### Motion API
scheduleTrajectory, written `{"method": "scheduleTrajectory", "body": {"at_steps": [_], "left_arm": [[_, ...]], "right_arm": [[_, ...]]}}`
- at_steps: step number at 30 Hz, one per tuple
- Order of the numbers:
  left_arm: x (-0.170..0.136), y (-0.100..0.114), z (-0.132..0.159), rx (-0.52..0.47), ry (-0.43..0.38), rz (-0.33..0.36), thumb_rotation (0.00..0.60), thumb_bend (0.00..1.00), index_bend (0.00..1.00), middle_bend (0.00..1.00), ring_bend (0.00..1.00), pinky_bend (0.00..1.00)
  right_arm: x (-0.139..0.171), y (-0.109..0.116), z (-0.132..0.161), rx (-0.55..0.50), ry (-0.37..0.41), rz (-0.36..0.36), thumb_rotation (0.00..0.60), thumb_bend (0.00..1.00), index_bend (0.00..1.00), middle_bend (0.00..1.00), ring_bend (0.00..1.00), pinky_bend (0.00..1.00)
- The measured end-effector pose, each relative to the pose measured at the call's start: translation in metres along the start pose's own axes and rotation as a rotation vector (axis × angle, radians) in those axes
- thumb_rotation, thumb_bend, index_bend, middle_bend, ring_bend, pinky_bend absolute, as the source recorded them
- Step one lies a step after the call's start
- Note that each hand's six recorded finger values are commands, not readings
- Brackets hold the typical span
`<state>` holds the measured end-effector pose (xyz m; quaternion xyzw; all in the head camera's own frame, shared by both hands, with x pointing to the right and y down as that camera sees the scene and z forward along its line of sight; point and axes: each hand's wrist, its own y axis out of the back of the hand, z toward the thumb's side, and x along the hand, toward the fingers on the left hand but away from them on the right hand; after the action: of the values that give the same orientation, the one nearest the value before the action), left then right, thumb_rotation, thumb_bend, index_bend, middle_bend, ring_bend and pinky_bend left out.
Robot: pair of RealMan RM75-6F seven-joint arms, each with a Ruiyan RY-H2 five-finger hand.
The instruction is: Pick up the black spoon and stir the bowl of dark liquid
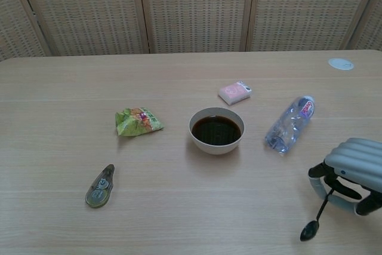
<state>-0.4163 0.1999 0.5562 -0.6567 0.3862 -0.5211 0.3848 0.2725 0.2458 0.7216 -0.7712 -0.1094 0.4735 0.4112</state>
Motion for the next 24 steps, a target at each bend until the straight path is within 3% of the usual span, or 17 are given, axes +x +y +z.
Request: {"method": "scheduleTrajectory", "body": {"at_steps": [14, 24], "left_arm": [[0.000, -0.002, -0.001, -0.002, 0.002, -0.006, 0.600, 0.41, 0.00, 0.00, 0.00, 0.00], [-0.002, -0.002, -0.001, -0.001, 0.000, -0.004, 0.600, 0.41, 0.00, 0.00, 0.00, 0.00]], "right_arm": [[-0.009, 0.061, -0.003, -0.007, 0.015, -0.161, 0.600, 0.66, 0.64, 0.88, 0.92, 0.99], [-0.026, 0.121, -0.002, 0.097, 0.018, -0.320, 0.600, 0.66, 0.66, 0.88, 0.92, 0.99]]}}
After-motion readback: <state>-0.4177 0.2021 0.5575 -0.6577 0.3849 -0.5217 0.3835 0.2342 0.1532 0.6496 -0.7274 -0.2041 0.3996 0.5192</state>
